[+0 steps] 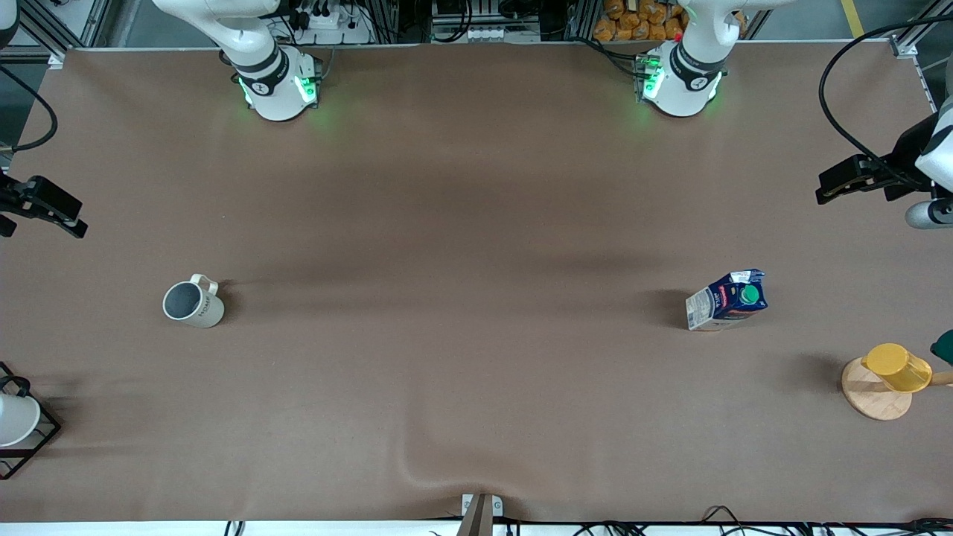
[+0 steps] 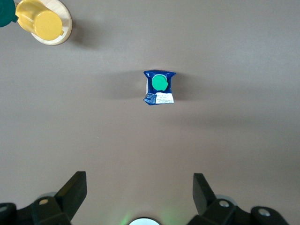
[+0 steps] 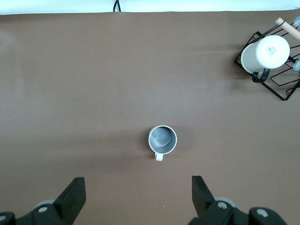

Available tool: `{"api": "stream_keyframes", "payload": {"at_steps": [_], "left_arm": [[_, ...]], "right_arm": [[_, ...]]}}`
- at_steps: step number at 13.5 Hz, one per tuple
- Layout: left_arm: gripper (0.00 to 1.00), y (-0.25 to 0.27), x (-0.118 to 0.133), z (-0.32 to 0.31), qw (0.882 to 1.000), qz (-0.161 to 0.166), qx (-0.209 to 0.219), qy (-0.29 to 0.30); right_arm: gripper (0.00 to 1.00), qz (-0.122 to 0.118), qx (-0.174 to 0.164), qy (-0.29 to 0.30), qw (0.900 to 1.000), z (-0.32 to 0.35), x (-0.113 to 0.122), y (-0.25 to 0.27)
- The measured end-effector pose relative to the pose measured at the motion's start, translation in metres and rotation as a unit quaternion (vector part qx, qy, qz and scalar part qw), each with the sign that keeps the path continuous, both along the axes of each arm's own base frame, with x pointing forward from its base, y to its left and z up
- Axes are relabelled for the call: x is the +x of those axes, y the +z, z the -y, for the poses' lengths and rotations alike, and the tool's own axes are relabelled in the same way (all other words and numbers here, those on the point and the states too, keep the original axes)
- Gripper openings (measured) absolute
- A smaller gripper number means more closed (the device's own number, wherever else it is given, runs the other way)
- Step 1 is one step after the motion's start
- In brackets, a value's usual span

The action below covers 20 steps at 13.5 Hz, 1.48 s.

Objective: Place milk next to cup
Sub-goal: 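Reach the left gripper to the milk carton while the right gripper approaches the mug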

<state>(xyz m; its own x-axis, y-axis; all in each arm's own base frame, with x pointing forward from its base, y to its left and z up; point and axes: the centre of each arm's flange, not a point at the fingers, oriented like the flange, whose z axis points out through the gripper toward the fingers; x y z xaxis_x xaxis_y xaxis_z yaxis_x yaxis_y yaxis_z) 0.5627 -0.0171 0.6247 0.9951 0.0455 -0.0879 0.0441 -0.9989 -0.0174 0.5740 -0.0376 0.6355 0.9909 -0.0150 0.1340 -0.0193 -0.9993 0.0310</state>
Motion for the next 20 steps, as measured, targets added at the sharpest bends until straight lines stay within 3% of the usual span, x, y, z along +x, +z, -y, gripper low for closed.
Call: {"api": "stream_keyframes", "payload": {"at_steps": [5,10,13,15,20], "left_arm": [[1.0,-0.018,0.011,-0.002,1.0,-0.01,0.0,0.001],[1.0,-0.108,0.073,-0.015,1.0,-0.001,-0.005,0.011],[1.0,-0.159,0.092,-0.014,1.0,-0.022,-0.007,0.01],[1.0,-0.18,0.097,-0.001,0.999,-0.035,-0.009,-0.001],[1.0,-0.218,0.102,0.013,0.998,-0.06,-0.009,-0.01]], "right_arm": [[1.0,0.0,0.0,0.0,1.0,0.0,0.0,0.0],[1.0,0.0,0.0,0.0,1.0,0.0,0.0,0.0],[1.0,-0.001,0.0,0.0,1.0,0.0,0.0,0.0],[1.0,-0.019,0.001,0.001,1.0,-0.001,0.003,-0.016],[1.0,-0.095,0.002,0.003,0.995,-0.003,0.036,-0.104]]}}
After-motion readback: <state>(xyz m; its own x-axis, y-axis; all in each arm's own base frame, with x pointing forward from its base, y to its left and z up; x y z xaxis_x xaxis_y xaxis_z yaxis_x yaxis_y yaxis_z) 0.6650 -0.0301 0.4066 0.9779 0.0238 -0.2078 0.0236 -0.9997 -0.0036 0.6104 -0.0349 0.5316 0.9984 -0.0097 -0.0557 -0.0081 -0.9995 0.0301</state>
